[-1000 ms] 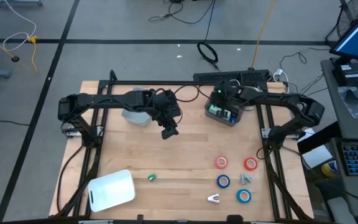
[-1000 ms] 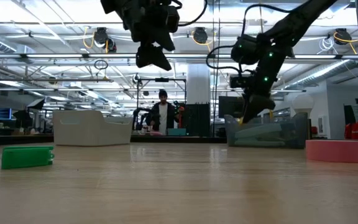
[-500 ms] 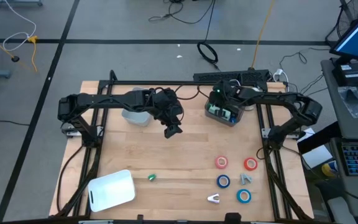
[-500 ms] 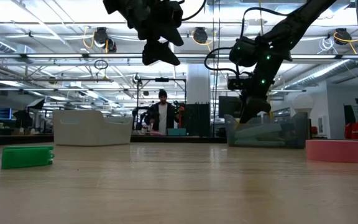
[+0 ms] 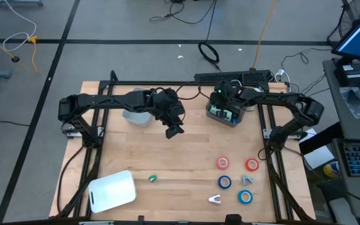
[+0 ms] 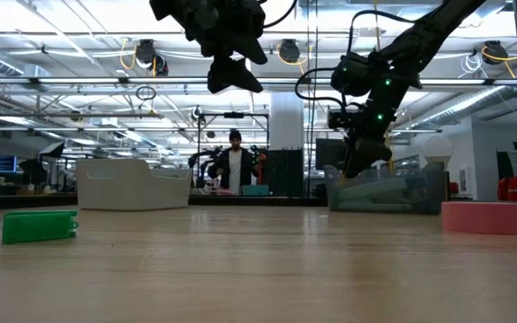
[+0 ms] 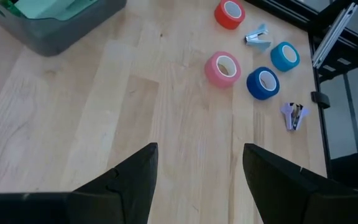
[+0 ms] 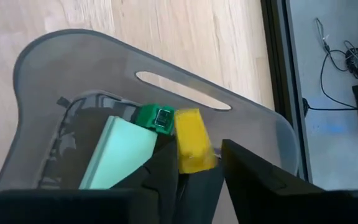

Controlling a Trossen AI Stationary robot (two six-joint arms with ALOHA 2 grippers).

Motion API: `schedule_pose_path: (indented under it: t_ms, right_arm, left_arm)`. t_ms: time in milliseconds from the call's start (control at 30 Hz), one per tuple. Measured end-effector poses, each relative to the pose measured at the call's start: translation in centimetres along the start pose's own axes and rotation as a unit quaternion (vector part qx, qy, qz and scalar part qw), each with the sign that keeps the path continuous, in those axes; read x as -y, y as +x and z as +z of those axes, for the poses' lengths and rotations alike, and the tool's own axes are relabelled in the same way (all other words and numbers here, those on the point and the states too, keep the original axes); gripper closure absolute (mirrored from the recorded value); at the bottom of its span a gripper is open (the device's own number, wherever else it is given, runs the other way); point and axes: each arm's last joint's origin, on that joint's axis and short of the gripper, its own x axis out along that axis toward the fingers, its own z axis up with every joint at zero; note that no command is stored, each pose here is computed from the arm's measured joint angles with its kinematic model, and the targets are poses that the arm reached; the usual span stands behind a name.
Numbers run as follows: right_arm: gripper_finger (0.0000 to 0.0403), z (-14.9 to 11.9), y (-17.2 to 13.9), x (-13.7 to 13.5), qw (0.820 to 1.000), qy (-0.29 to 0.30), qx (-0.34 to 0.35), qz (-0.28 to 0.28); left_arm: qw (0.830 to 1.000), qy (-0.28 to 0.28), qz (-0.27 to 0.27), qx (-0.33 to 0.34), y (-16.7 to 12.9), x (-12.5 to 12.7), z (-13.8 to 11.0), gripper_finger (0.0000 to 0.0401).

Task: Pick and place Stapler, Stapler remover, tape
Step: Put the small yellow stapler into the black bin, then put the small green stapler into the black bin

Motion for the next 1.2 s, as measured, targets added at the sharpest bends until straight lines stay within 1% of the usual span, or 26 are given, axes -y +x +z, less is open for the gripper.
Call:
schedule_pose_path:
  t_ms: [100,267,367,500,600,700,833,933,1033,1200]
  right_arm:
    - [0.0265,0.0,0.0,0.1,1.000,0.000,-0.004,-0.013]
    - [0.0268,0.1,-0.8,0.3,0.999,0.003,-0.006,-0.039]
    - [0.0277,0.6,-2.5,0.2,0.998,0.025,0.023,-0.048]
    - [0.0293,1.2,-6.4,-0.2,0.993,0.068,0.083,-0.055]
    - [0.0304,1.4,-9.7,-0.7,0.983,0.101,0.148,-0.032]
    - [0.0308,1.1,-12.7,-1.1,0.969,0.129,0.211,0.009]
    - [0.0307,0.3,-16.0,-1.4,0.945,0.161,0.278,0.059]
    - [0.0303,-0.4,-17.8,-1.8,0.931,0.170,0.308,0.093]
    - [0.0303,-1.1,-19.0,-2.2,0.925,0.169,0.322,0.112]
    - [0.0305,-2.0,-20.2,-2.7,0.922,0.165,0.327,0.123]
  left_arm:
    - [1.000,0.000,0.000,-0.001,0.0,0.0,0.0,0.0167]
    - [1.000,0.000,0.000,-0.001,0.0,0.0,0.0,0.0167]
    - [1.000,-0.001,0.000,-0.007,0.0,0.1,-0.1,0.0167]
    - [0.999,-0.003,0.002,-0.041,0.3,0.7,-0.9,0.0167]
    - [0.996,0.003,0.024,-0.088,0.6,1.8,-2.1,0.0167]
    - [0.989,0.026,0.050,-0.137,0.9,3.3,-3.5,0.0167]
    - [0.977,0.072,0.053,-0.193,1.3,5.6,-5.3,0.0167]
    - [0.970,0.092,0.049,-0.218,1.6,7.2,-6.5,0.0167]
    - [0.967,0.078,0.048,-0.239,2.2,8.3,-8.0,0.0167]
    - [0.960,0.001,0.071,-0.272,3.3,9.2,-11.0,0.0167]
